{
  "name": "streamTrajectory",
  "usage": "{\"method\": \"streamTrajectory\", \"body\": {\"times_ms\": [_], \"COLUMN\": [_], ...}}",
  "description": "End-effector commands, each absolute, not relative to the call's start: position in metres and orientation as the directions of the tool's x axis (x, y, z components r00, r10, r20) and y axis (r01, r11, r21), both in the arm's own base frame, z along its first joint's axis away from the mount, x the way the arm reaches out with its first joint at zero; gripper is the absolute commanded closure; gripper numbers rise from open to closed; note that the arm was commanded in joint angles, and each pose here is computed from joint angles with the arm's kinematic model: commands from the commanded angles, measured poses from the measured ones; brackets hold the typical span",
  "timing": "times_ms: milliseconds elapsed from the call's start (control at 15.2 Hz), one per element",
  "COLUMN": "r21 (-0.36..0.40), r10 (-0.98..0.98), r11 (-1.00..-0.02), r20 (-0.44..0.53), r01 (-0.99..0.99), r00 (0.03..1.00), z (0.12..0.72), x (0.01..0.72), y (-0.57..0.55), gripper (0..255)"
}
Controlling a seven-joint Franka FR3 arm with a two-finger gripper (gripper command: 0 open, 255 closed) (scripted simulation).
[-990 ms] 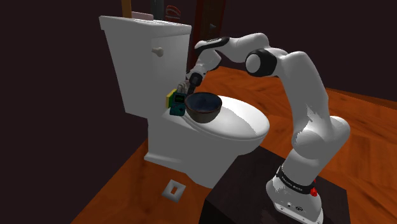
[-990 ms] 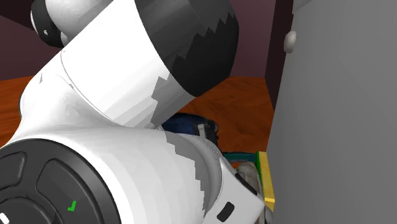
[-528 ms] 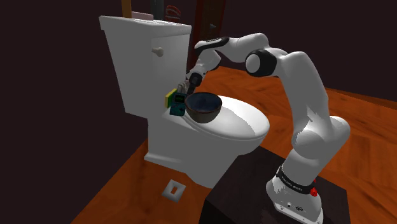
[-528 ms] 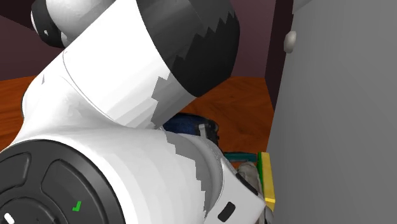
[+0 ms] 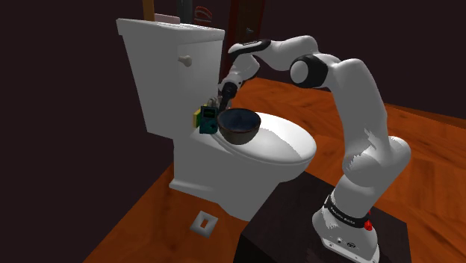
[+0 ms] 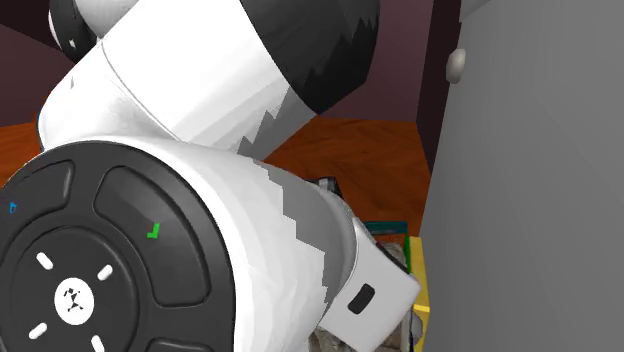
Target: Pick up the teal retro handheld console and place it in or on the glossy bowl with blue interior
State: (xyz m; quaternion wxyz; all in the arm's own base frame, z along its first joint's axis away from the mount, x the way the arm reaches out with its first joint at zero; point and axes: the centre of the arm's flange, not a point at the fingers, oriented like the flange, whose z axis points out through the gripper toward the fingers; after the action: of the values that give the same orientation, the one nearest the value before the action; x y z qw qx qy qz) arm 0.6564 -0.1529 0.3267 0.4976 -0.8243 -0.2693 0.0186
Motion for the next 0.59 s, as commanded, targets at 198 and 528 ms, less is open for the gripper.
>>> {"method": "streamTrajectory", "body": {"times_ms": [198, 528], "r21": [-0.831, -0.831], "r10": [0.463, 0.463], "r11": [-0.358, -0.358], "r20": [0.238, 0.238], "r01": [0.426, 0.426], "r00": [0.854, 0.854], "z": [0.353, 0.379], "x": [0.658, 0.658], "y": [-0.152, -0.152], "gripper": [255, 255]}}
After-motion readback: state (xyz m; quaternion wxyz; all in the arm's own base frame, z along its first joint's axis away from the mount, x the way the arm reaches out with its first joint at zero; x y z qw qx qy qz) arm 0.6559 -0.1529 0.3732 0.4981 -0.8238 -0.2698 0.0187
